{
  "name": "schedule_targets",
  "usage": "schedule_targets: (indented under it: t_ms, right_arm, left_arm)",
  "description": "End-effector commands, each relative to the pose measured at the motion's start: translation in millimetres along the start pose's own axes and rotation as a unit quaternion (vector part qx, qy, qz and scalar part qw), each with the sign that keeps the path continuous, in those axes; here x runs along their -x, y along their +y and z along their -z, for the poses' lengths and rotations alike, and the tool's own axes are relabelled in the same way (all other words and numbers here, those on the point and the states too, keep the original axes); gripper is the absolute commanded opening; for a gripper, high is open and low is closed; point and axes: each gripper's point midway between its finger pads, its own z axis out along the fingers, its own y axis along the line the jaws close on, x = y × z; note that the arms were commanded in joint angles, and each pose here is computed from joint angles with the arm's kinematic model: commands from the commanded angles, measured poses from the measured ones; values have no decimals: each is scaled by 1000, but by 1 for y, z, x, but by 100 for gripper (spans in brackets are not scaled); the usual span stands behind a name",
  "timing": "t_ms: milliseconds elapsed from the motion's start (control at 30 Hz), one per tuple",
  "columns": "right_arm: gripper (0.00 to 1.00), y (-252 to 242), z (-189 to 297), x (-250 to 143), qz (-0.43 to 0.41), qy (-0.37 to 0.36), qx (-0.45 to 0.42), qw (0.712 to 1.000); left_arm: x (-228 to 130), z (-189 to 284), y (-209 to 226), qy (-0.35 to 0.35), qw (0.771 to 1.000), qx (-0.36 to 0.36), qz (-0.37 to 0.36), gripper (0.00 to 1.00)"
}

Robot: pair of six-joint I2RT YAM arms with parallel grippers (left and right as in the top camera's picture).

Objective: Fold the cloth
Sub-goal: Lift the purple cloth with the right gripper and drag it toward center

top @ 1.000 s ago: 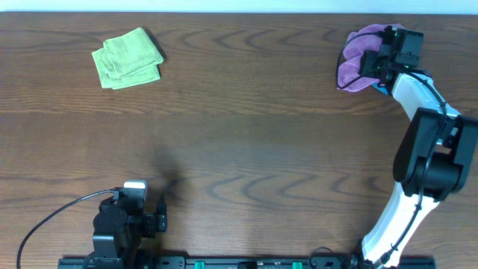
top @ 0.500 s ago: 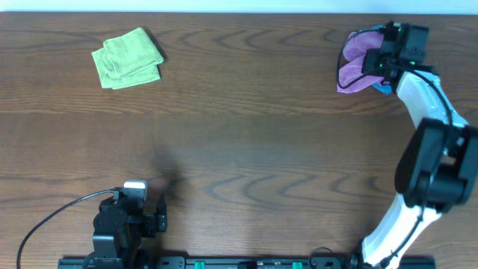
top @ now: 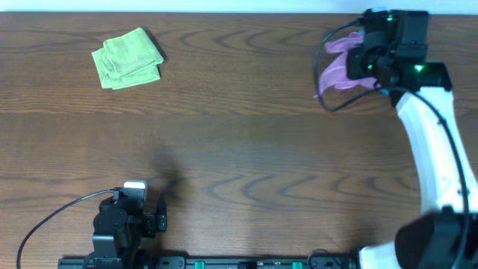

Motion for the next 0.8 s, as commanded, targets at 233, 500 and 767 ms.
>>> schedule_targets:
  t_ms: [233,500,767]
  right_arm:
    - [2,131,75,5,123,-32,104,986]
    - [1,247,107,-16,197,-43,229,952]
    - [1,330,149,-30,247,-82,320,911]
  left_arm:
    - [-19,-8,2,31,999,7,-16,96]
    - [-19,-8,2,31,999,7,-16,96]
    - [-19,-8,2,31,999,7,-16,96]
